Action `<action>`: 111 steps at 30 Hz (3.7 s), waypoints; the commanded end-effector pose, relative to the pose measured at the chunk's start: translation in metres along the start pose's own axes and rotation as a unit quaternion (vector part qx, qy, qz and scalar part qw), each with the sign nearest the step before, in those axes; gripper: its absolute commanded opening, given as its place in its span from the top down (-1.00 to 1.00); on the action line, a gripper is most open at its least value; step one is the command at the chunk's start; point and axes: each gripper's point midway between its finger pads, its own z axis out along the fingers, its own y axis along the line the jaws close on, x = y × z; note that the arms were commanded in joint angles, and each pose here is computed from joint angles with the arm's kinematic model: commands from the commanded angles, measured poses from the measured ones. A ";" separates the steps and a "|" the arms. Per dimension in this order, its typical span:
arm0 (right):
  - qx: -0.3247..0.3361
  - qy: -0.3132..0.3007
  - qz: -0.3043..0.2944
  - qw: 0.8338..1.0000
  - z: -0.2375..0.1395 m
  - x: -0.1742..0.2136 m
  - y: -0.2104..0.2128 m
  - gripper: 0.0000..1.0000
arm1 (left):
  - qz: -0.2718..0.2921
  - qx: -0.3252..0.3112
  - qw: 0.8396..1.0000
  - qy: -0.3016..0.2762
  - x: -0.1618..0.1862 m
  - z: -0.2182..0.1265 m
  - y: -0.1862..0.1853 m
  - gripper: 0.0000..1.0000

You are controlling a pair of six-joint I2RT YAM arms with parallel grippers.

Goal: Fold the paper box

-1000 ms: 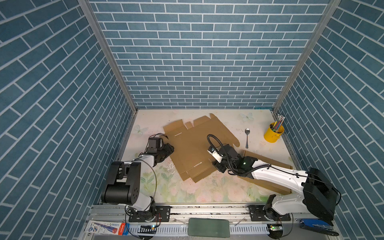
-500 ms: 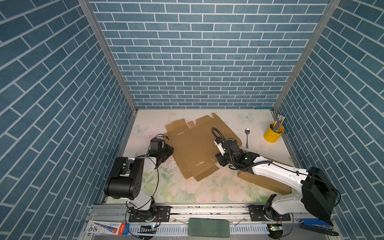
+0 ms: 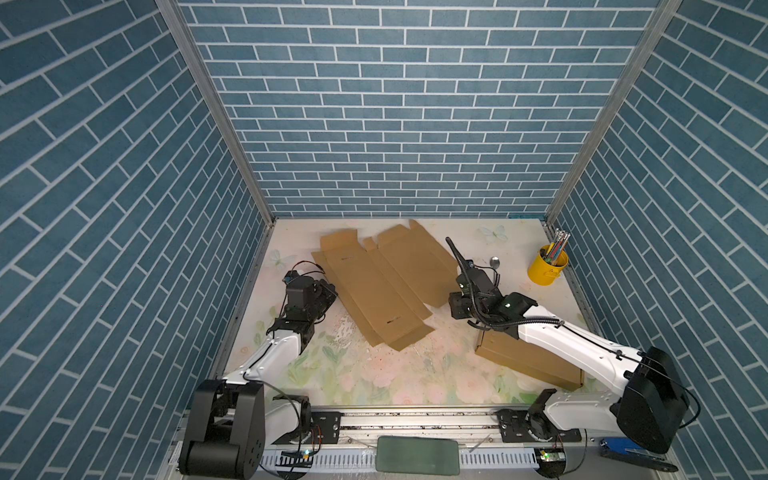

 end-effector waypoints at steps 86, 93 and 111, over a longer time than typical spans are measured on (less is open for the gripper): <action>0.184 0.048 -0.333 0.924 0.113 -0.161 -0.007 -0.04 | 0.234 -0.051 0.969 0.064 0.043 -0.036 -0.080 -0.25; 0.125 0.011 -0.151 0.981 0.052 -0.126 -0.004 -0.08 | 0.273 -0.008 0.956 0.111 0.047 0.007 -0.086 -0.23; -0.075 0.184 0.295 0.935 0.038 0.073 0.039 -0.28 | 0.271 -0.029 0.950 0.154 0.066 0.113 -0.051 -0.19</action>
